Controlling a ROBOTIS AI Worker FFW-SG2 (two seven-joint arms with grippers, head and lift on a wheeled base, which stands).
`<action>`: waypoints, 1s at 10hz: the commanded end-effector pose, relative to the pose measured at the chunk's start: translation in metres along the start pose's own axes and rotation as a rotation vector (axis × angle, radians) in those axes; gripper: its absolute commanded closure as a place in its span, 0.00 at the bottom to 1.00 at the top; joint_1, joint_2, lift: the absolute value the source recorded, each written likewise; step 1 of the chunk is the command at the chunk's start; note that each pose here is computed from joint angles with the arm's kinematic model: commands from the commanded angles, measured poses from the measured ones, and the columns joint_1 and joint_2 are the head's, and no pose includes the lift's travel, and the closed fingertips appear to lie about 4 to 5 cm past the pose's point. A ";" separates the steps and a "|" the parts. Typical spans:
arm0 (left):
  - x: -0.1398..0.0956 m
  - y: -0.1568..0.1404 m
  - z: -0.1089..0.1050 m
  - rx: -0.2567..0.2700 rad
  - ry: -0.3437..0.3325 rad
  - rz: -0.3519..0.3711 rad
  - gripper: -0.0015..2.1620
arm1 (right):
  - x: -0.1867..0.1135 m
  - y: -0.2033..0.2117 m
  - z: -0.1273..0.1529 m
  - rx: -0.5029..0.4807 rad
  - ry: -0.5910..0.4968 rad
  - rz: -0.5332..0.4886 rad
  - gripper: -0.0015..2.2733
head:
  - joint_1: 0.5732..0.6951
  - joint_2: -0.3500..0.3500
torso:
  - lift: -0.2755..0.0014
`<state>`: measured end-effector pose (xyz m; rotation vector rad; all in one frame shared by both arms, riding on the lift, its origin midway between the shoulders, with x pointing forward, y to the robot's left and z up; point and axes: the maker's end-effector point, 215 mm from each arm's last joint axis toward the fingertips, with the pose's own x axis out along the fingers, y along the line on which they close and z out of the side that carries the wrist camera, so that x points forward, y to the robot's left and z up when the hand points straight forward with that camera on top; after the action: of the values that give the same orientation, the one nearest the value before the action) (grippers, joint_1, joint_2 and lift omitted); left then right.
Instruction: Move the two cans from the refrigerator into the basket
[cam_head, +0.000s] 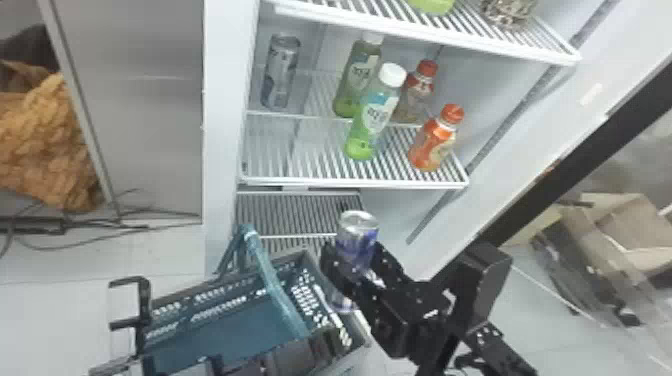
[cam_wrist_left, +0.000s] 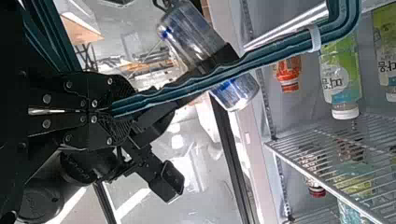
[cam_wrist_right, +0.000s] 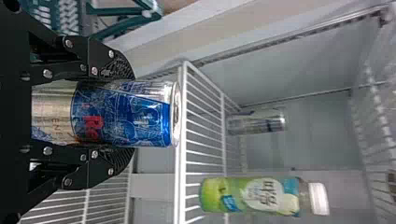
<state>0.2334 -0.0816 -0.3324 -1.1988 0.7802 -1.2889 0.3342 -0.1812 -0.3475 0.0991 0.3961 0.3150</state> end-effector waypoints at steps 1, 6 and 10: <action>0.000 0.000 0.000 -0.001 0.000 -0.001 0.56 | -0.003 0.005 -0.017 0.009 0.068 0.014 0.46 | 1.00 0.00 | 0.00; 0.001 -0.001 -0.001 -0.003 0.002 -0.003 0.56 | 0.013 0.019 -0.043 0.031 0.120 0.093 0.46 | 1.00 0.00 | 0.00; 0.001 -0.001 -0.001 -0.002 0.002 -0.003 0.56 | 0.018 0.021 -0.031 0.020 0.074 0.115 0.20 | 1.00 0.00 | 0.00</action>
<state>0.2324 -0.0831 -0.3318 -1.2010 0.7819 -1.2919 0.3280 -0.1537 -0.3848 0.1329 0.4914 0.4304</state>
